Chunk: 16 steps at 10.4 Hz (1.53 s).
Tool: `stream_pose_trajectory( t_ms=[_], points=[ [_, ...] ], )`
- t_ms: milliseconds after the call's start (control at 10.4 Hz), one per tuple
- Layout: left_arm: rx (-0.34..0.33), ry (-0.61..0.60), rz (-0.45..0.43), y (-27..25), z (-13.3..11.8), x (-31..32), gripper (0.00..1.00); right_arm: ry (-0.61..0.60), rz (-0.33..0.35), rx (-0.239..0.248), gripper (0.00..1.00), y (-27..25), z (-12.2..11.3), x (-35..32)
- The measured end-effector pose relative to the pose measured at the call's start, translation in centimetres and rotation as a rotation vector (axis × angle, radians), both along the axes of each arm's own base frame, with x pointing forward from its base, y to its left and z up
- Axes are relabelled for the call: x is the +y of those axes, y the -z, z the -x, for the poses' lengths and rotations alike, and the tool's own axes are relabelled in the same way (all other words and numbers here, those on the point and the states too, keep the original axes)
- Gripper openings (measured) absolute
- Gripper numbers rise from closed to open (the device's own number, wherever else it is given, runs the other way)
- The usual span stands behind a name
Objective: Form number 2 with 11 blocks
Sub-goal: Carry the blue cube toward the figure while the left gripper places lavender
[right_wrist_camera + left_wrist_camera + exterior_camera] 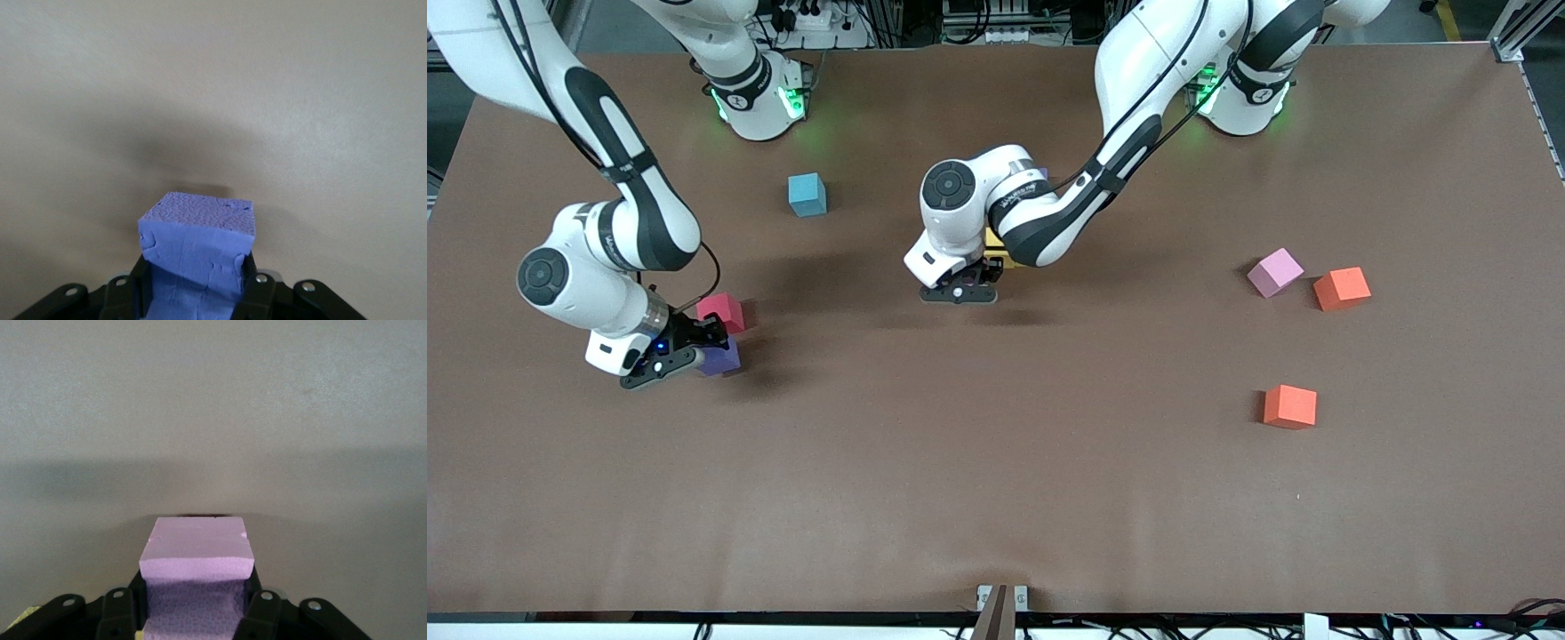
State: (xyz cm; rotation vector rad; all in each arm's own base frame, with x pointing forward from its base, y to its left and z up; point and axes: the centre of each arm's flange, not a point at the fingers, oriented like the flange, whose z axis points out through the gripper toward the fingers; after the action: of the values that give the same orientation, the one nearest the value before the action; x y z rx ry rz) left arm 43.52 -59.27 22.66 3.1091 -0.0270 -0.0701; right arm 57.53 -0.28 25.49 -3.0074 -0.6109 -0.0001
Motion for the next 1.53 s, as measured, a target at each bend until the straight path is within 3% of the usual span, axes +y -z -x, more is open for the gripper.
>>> stream_pose_trajectory(
  t_ms=[288, 671, 1054, 1150, 1342, 1533],
  points=[
    [0.010, -0.021, 0.033, -0.1, -0.2, -0.2, 0.55, 0.006, 0.015, -0.018, 0.52, -3.1, 0.1, 4.0],
    [0.018, -0.027, 0.032, 0.8, -0.2, -0.1, 0.55, 0.048, 0.015, -0.009, 0.52, -3.0, 0.7, 9.2],
    [0.026, -0.025, 0.025, 1.5, -0.1, 0.0, 0.55, 0.066, 0.015, -0.006, 0.52, -2.9, 0.8, 10.0],
    [0.026, -0.022, 0.025, 1.6, -0.1, 0.0, 0.63, 0.061, 0.015, -0.004, 0.52, -2.8, 0.9, 10.3],
    [0.024, -0.017, 0.028, 1.6, -0.2, 0.0, 0.95, 0.052, 0.014, 0.000, 0.52, -2.5, 1.0, 11.0],
    [0.013, -0.020, 0.042, 0.9, -0.5, -0.2, 1.00, 0.056, 0.013, 0.002, 0.52, -2.5, 1.0, 11.3]
  ],
)
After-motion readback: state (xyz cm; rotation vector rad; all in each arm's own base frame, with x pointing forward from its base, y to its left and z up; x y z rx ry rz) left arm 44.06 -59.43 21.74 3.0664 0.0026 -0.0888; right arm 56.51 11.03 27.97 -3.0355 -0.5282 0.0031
